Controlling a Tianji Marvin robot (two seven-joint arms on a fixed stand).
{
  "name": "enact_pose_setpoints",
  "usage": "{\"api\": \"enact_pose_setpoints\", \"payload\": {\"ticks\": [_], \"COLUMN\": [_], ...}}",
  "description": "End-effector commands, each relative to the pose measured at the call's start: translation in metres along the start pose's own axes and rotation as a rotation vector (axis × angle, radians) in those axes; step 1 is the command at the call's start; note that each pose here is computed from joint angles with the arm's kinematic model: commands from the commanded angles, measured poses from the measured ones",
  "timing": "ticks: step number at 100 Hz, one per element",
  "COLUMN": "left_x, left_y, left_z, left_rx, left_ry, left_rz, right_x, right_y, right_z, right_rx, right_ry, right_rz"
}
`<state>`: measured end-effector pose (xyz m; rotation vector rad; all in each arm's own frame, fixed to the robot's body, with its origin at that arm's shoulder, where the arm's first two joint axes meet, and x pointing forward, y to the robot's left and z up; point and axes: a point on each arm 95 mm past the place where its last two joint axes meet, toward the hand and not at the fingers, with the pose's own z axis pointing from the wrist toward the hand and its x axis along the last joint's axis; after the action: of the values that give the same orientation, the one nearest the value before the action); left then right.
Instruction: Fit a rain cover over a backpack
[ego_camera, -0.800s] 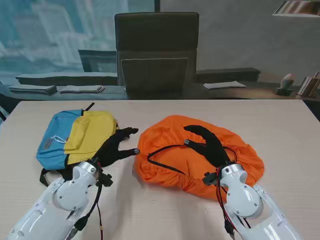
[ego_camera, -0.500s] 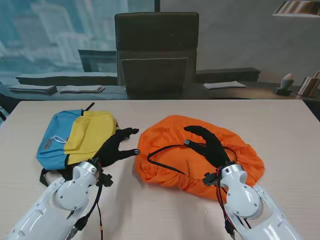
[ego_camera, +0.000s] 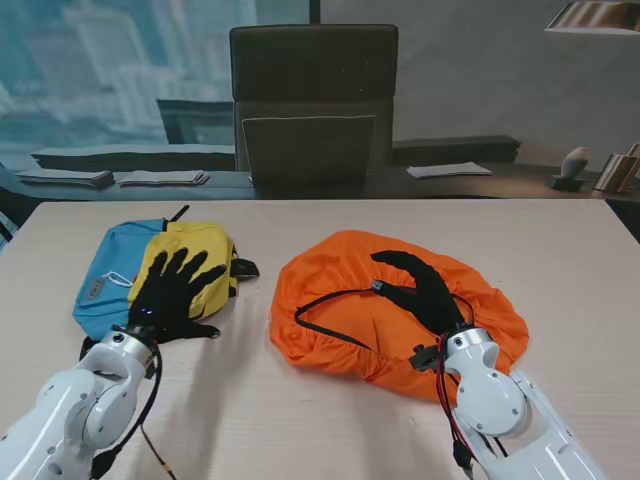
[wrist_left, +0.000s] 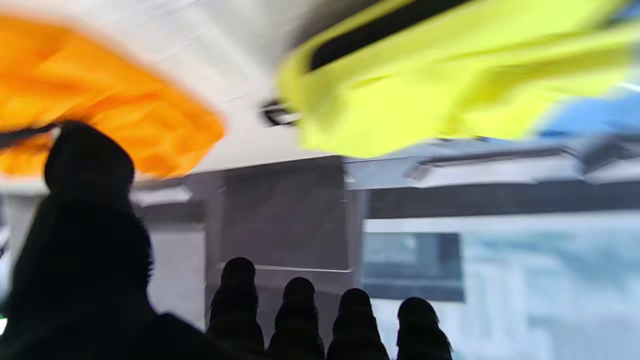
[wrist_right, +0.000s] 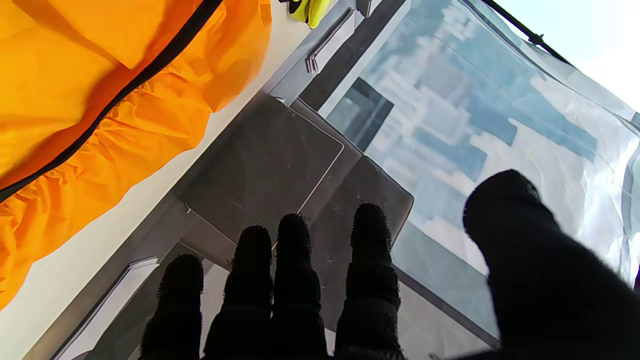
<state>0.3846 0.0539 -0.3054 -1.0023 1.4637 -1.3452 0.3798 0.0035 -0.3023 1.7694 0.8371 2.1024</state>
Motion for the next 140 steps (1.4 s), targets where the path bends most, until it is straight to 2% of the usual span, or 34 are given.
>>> {"api": "enact_pose_setpoints", "payload": {"ticks": [1,12,17,31,46,64,95,106,118,128,140], "left_x": [-0.016,-0.033,-0.041,-0.065,-0.078,-0.086,-0.08,-0.078,-0.072,-0.07,-0.068], "left_y": [0.015,0.023,0.025,0.027,0.035,0.051,0.07,0.073,0.066,0.046,0.016], "left_z": [-0.007,-0.008,-0.007,0.001,0.013,0.03,0.044,0.046,0.047,0.043,0.032], "left_rx": [-0.064,-0.093,-0.133,-0.23,-0.311,-0.352,-0.362,-0.337,-0.271,-0.149,0.0], "left_ry": [-0.044,-0.116,-0.131,-0.13,-0.133,-0.125,-0.129,-0.123,-0.147,-0.167,-0.172], "left_rz": [-0.01,0.025,0.042,0.099,0.106,0.111,0.056,0.068,0.008,-0.055,-0.107], "right_x": [-0.002,-0.001,-0.001,-0.001,-0.002,-0.004,-0.006,-0.006,-0.008,-0.009,-0.01], "right_y": [-0.003,-0.002,-0.002,0.001,0.002,0.003,0.003,0.002,0.0,-0.002,-0.008], "right_z": [-0.001,0.0,0.0,-0.001,-0.001,0.0,0.001,0.001,0.003,0.003,0.007], "right_rx": [0.027,0.013,0.002,-0.004,-0.015,-0.02,-0.031,-0.032,-0.031,-0.009,0.018], "right_ry": [0.0,0.003,0.005,0.009,0.012,0.006,0.004,0.001,-0.031,-0.048,-0.059], "right_rz": [-0.013,-0.011,-0.012,-0.024,-0.025,-0.022,-0.026,-0.031,-0.03,-0.021,-0.098]}}
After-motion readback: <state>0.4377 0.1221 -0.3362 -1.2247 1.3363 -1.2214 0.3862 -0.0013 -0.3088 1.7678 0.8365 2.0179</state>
